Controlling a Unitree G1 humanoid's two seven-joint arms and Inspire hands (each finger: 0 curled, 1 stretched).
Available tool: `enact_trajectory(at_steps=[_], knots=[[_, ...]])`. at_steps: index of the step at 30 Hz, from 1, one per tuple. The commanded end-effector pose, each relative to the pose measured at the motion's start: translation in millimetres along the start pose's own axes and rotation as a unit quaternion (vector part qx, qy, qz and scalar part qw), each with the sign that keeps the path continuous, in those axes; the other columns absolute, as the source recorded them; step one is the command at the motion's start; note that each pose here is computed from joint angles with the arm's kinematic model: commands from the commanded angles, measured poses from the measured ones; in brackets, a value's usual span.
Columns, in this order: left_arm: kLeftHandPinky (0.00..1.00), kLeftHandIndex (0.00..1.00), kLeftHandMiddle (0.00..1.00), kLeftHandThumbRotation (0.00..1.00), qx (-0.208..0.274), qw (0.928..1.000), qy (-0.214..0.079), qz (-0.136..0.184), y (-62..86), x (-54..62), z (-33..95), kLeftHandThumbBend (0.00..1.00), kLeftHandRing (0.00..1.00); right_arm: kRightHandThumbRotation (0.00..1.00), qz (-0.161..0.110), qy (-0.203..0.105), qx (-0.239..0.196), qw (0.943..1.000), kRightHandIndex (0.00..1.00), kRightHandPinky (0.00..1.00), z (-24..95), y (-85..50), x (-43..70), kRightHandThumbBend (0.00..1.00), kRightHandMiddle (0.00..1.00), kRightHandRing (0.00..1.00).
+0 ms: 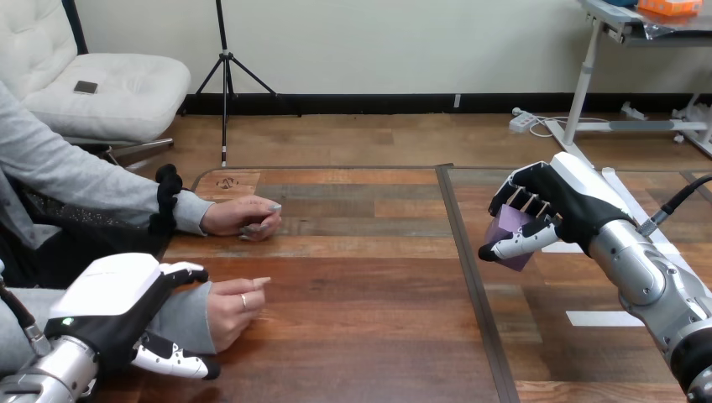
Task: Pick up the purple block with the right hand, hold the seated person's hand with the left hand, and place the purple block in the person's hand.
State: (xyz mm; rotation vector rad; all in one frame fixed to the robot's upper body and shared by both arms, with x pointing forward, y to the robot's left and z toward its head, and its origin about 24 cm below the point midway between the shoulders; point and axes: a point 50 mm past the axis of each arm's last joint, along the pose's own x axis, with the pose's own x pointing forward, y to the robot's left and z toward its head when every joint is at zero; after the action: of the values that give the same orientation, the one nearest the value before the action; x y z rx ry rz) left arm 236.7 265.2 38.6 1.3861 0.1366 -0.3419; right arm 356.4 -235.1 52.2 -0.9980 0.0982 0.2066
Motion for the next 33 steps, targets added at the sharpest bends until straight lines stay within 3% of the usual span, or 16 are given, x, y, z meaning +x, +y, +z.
enact_trajectory(at_steps=[1, 33], knots=[[0.77, 0.8, 0.81, 0.38, 0.027, 0.9993, 0.0, 0.025, 20.9, 11.5, -1.9, 1.0, 0.8, 0.0, -0.039, -0.017, 0.003, 0.9991, 0.46, 0.41, 8.6, -23.6, 4.5, 0.78, 0.47, 0.44], [0.77, 0.8, 0.81, 0.32, 0.043, 0.9982, 0.036, 0.021, 12.5, 21.1, -17.4, 1.0, 0.8, 0.0, -0.036, -0.018, 0.004, 0.9992, 0.47, 0.4, 8.9, -22.4, 4.2, 0.77, 0.47, 0.44]])
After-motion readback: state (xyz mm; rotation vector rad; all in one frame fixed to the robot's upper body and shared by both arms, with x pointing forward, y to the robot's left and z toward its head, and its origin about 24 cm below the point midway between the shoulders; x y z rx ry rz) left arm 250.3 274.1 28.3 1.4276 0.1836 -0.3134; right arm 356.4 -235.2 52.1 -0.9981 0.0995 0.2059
